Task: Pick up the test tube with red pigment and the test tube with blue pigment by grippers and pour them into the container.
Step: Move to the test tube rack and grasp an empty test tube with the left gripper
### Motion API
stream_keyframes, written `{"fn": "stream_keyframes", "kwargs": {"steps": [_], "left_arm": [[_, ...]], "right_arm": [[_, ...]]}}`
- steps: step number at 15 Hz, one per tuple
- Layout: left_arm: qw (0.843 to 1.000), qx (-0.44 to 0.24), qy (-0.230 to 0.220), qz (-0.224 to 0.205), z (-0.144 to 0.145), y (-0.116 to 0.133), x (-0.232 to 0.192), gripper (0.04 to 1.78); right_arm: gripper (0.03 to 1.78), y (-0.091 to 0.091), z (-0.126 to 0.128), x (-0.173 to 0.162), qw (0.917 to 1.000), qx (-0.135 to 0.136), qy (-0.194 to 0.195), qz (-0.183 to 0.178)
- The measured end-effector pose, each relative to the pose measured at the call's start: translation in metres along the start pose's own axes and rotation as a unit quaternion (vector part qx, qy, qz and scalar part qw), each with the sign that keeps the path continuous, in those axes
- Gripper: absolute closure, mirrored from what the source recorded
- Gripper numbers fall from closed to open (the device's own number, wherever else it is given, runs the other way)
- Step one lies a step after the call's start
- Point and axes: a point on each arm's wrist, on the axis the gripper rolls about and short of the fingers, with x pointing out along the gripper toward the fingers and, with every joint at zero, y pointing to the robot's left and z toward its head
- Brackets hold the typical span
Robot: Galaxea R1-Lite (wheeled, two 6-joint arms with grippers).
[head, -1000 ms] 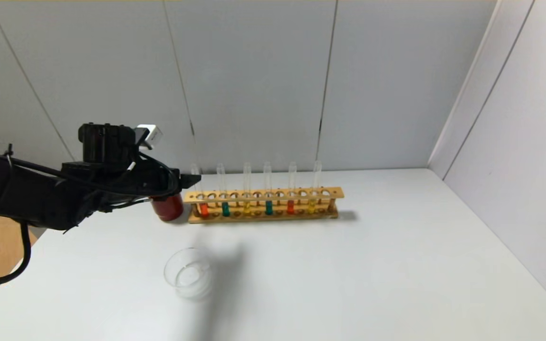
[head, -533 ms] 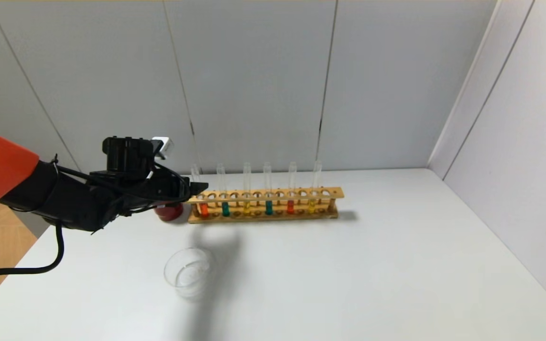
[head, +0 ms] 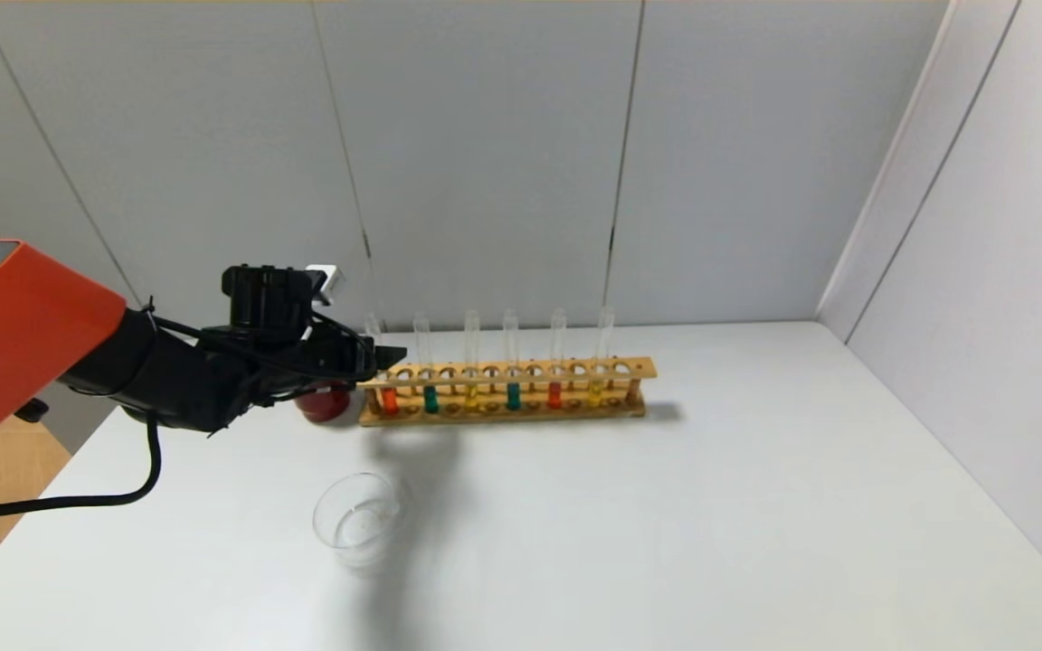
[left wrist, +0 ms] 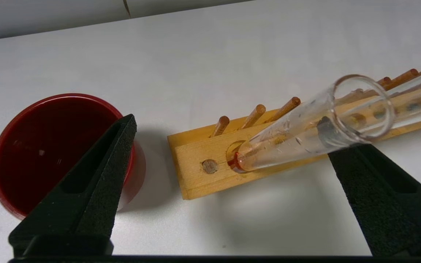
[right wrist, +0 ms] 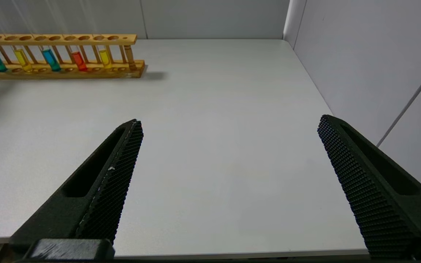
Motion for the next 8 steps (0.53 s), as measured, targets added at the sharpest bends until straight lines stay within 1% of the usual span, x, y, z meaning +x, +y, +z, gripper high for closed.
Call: {"fn": "stream_keyframes", "kwargs": {"steps": [2,4,5,8], "left_arm": [[1.0,0.001,0.002,-0.002,-0.0018,-0.0013,0.0041,0.15],[1.0,0.003,0.005,-0.005,-0.0036,-0.0039,0.0062,0.34],[1.0,0.003,0.004,-0.007,-0.0037,-0.0048,0.0068,0.47],[1.0,0.006,-0.009,-0.009,-0.0027,-0.0062,0.0083,1.01]], "right_arm": [[0.06,0.0,0.0,0.0,1.0,0.0,0.0,0.0],[0.06,0.0,0.0,0.0,1.0,0.0,0.0,0.0],[0.06,0.0,0.0,0.0,1.0,0.0,0.0,0.0],[0.06,0.0,0.0,0.0,1.0,0.0,0.0,0.0]]}}
